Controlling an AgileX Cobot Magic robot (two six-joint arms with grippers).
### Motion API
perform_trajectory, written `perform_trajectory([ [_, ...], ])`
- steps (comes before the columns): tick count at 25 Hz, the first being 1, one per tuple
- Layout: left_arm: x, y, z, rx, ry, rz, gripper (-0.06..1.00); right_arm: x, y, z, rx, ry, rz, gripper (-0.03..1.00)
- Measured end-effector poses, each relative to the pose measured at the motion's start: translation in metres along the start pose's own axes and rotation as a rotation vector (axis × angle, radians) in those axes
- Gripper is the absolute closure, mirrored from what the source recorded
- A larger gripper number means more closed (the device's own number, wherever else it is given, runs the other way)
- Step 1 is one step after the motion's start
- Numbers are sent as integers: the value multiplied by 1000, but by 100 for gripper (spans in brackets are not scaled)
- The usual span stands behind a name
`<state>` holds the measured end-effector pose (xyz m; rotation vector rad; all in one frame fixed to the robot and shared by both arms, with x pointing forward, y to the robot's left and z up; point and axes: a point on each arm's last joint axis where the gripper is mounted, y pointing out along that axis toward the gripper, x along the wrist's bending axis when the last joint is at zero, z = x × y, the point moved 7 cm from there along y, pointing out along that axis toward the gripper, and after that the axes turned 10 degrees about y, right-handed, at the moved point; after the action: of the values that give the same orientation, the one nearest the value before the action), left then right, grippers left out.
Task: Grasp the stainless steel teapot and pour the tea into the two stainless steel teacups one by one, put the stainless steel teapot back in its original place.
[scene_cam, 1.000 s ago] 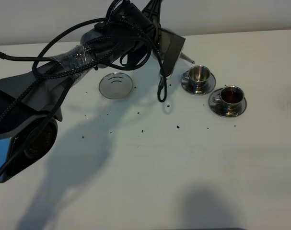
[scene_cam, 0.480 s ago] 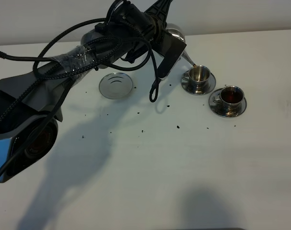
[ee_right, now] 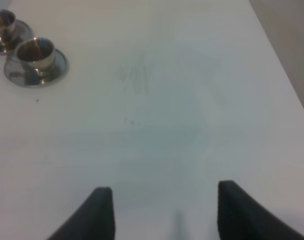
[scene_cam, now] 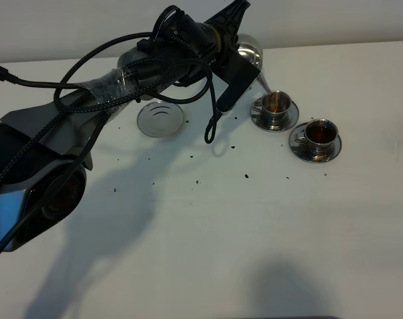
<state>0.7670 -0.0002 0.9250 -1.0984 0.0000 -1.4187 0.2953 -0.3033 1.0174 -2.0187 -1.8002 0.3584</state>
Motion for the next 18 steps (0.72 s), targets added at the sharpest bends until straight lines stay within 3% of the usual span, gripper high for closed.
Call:
perform_trajectory([
  [18, 14, -1, 6, 40, 79, -84, 70, 0, 0, 0, 0, 0, 0, 52],
])
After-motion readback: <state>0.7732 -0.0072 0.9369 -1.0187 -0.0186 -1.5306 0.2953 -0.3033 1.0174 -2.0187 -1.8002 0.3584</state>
